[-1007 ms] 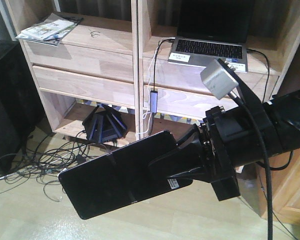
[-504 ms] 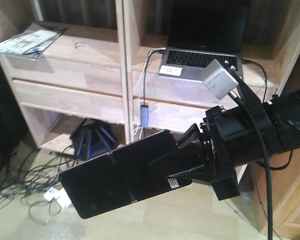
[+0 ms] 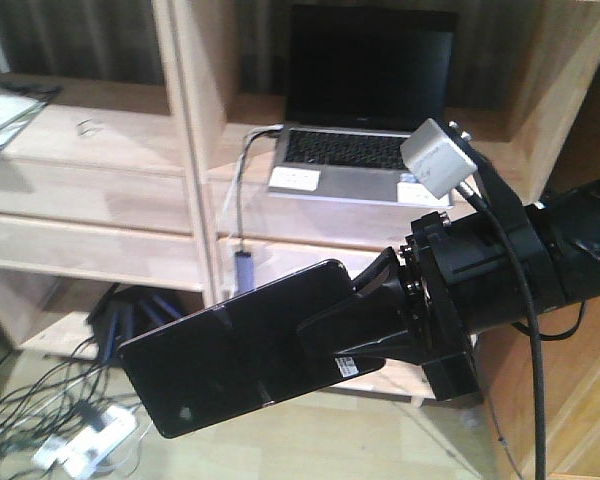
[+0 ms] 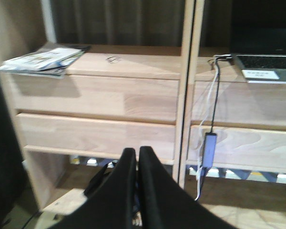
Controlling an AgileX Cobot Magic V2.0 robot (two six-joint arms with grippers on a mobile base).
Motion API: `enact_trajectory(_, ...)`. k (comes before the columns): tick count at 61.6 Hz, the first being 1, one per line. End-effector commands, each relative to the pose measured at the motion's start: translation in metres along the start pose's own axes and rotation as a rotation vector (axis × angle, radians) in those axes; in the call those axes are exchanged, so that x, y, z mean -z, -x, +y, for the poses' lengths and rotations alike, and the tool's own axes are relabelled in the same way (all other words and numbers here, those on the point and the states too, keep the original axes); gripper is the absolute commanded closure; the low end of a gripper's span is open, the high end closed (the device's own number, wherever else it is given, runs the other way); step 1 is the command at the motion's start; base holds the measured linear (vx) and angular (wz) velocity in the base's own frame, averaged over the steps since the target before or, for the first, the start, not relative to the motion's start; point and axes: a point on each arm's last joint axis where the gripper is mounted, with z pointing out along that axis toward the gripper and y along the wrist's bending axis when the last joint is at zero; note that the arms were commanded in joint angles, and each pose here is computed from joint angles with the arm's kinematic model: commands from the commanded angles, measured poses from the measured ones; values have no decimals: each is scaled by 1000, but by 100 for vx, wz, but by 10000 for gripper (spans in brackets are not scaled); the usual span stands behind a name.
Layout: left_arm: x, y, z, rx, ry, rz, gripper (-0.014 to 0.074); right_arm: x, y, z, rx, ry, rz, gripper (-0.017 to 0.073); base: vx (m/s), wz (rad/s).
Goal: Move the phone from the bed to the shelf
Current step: 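Hold the phone in the right gripper while turning toward the wooden shelf, then drive up to the shelf with the phone held in the right gripper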
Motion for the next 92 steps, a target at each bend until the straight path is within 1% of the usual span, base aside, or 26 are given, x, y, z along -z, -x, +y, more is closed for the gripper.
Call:
enact_trajectory(1,0,6,1,9,5,-76,593,8,11,20,29,95,-64,561,21,-20)
enact_trajectory(47,0,6,1,9,5,-76,593,8,11,20,29,95,-64,561,18,-15)
enact_trajectory(92,0,6,1,9,5,-76,593,8,11,20,29,95,-64,561,13,0)
